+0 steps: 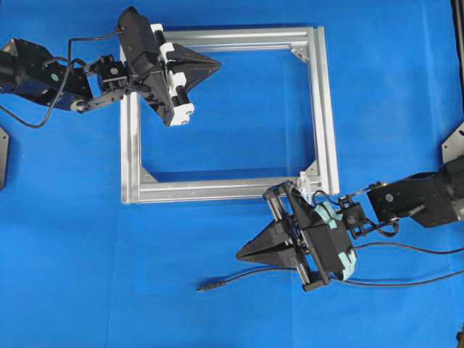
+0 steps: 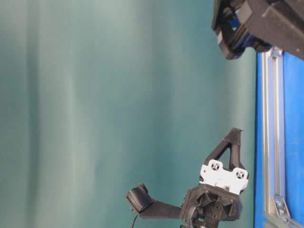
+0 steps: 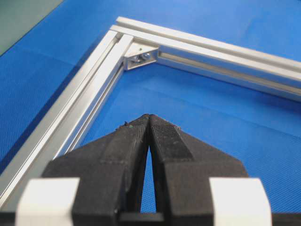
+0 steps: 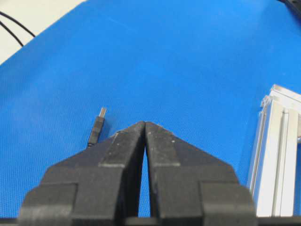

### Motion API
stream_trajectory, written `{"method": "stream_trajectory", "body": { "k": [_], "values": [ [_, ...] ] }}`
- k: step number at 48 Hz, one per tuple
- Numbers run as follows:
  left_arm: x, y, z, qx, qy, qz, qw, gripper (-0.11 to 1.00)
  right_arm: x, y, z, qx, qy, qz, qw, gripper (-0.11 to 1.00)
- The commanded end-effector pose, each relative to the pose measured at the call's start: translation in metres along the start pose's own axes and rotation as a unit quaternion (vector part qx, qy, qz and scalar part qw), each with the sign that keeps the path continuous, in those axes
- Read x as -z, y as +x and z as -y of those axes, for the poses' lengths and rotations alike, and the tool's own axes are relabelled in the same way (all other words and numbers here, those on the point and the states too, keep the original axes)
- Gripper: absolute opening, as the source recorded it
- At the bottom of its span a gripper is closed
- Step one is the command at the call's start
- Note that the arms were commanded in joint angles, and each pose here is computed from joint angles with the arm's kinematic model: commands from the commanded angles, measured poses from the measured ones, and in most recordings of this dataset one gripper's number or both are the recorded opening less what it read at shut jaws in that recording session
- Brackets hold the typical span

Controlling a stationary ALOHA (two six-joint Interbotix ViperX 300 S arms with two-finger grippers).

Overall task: Insert the wire through the string loop located on the right side.
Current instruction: 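Lower the open right gripper over the black USB cable's plug end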

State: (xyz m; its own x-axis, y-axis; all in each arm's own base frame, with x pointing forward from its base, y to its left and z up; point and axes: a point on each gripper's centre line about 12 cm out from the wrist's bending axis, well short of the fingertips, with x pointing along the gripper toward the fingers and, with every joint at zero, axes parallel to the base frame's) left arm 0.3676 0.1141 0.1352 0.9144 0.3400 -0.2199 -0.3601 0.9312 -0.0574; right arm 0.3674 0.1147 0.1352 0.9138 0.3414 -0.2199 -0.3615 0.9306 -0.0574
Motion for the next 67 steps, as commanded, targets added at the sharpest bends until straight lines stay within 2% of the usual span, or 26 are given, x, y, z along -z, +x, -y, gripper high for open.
{"method": "stream_trajectory", "body": {
  "k": [1,6,13,26,32,36,41,45,50,60,67],
  "values": [
    [-0.018,-0.004,0.003,0.008,0.006,0.018,0.9998,0.00,-0.020,-0.001,0.001,0.002,0.002,0.028,0.9996,0.00],
    [-0.016,-0.006,0.002,0.007,0.006,0.015,0.9999,0.00,-0.018,-0.002,0.001,0.002,0.002,0.019,0.9998,-0.05],
    [-0.016,-0.006,0.001,0.006,0.007,0.014,0.9999,0.00,-0.019,-0.001,-0.001,-0.001,0.003,0.019,0.9998,-0.06],
    [-0.016,-0.006,0.000,0.005,0.009,0.014,0.9999,0.00,-0.017,-0.003,-0.003,-0.004,0.034,0.014,0.9993,-0.03],
    [-0.016,-0.006,0.000,0.005,0.009,0.014,0.9999,0.00,-0.018,-0.003,-0.005,-0.006,0.039,0.015,0.9991,0.13],
    [-0.016,-0.006,0.000,0.004,0.009,0.014,0.9999,0.00,-0.019,-0.002,-0.009,-0.011,0.039,0.016,0.9990,0.35],
    [-0.016,-0.006,-0.002,0.003,0.008,0.013,0.9999,0.00,-0.020,-0.003,-0.015,-0.019,0.037,0.019,0.9990,0.69],
    [-0.015,-0.006,-0.003,0.001,0.008,0.013,0.9999,0.00,-0.019,-0.003,-0.016,-0.020,0.038,0.015,0.9990,0.89],
    [-0.016,-0.006,-0.005,-0.001,0.008,0.013,0.9999,0.00,-0.019,-0.002,-0.016,-0.018,0.042,0.016,0.9988,0.86],
    [-0.015,-0.006,-0.005,-0.001,0.008,0.012,0.9999,0.00,-0.017,0.002,-0.017,-0.016,0.049,0.013,0.9986,0.89],
    [-0.015,-0.006,-0.005,-0.001,0.008,0.012,0.9999,0.00,-0.004,0.010,-0.019,-0.012,0.062,-0.003,0.9980,0.89]
  ]
}}
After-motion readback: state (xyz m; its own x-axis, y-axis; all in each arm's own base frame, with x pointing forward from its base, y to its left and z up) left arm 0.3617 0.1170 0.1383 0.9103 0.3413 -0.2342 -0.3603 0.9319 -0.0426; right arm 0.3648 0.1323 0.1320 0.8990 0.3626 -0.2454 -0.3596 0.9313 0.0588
